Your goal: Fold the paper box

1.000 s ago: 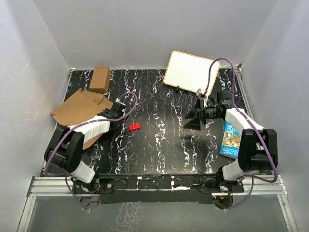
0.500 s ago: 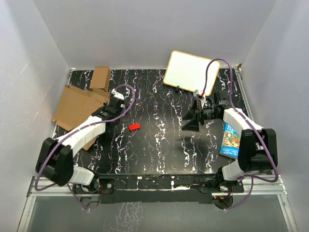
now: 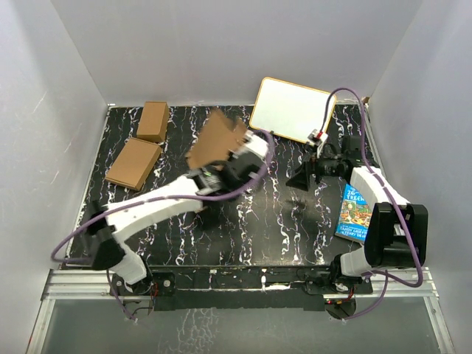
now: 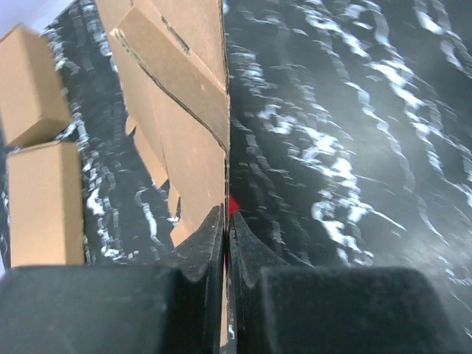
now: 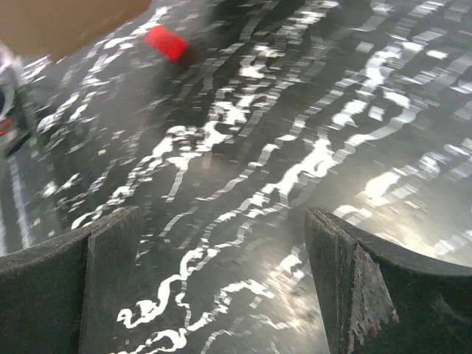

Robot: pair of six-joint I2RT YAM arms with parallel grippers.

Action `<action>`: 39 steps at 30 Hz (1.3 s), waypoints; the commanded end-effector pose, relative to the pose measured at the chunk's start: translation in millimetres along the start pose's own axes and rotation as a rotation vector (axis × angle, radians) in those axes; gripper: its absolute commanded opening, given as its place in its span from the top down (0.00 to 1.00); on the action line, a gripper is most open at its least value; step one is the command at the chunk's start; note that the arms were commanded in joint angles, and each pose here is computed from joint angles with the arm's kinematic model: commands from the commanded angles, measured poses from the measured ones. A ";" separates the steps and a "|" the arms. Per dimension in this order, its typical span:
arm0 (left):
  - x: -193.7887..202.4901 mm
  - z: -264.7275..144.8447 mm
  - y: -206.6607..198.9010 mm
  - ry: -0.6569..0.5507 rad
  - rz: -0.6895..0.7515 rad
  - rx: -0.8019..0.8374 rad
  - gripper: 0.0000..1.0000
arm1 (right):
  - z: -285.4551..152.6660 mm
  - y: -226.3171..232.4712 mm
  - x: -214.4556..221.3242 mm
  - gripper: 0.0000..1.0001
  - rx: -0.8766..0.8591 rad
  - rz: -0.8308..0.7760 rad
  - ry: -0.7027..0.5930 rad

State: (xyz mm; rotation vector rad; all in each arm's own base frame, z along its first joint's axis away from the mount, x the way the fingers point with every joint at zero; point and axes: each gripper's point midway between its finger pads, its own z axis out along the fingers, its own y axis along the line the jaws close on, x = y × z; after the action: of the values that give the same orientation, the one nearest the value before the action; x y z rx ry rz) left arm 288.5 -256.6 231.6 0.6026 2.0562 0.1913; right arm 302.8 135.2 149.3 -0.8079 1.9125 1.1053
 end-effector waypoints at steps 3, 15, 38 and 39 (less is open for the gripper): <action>5.9 -6.6 -106.7 0.025 0.275 0.065 1.00 | -51.5 -71.7 -32.0 0.02 0.395 0.017 -0.095; 22.3 -29.4 -203.4 0.036 0.091 0.510 0.08 | -65.7 -84.9 -25.8 0.02 0.433 0.075 -0.116; 41.5 -2.1 -22.8 -0.276 -0.645 0.514 0.03 | -38.8 -34.2 -14.7 0.01 0.053 0.072 -0.186; 44.1 1.2 -17.1 -0.270 -0.660 0.505 0.03 | -38.6 -34.0 -14.5 0.02 0.049 0.070 -0.185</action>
State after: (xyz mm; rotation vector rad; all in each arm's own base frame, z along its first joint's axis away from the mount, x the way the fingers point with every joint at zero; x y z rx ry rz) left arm 246.3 -270.8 175.0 0.3036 1.9928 -0.7792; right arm 316.4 89.3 140.3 -0.4846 1.9225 1.1608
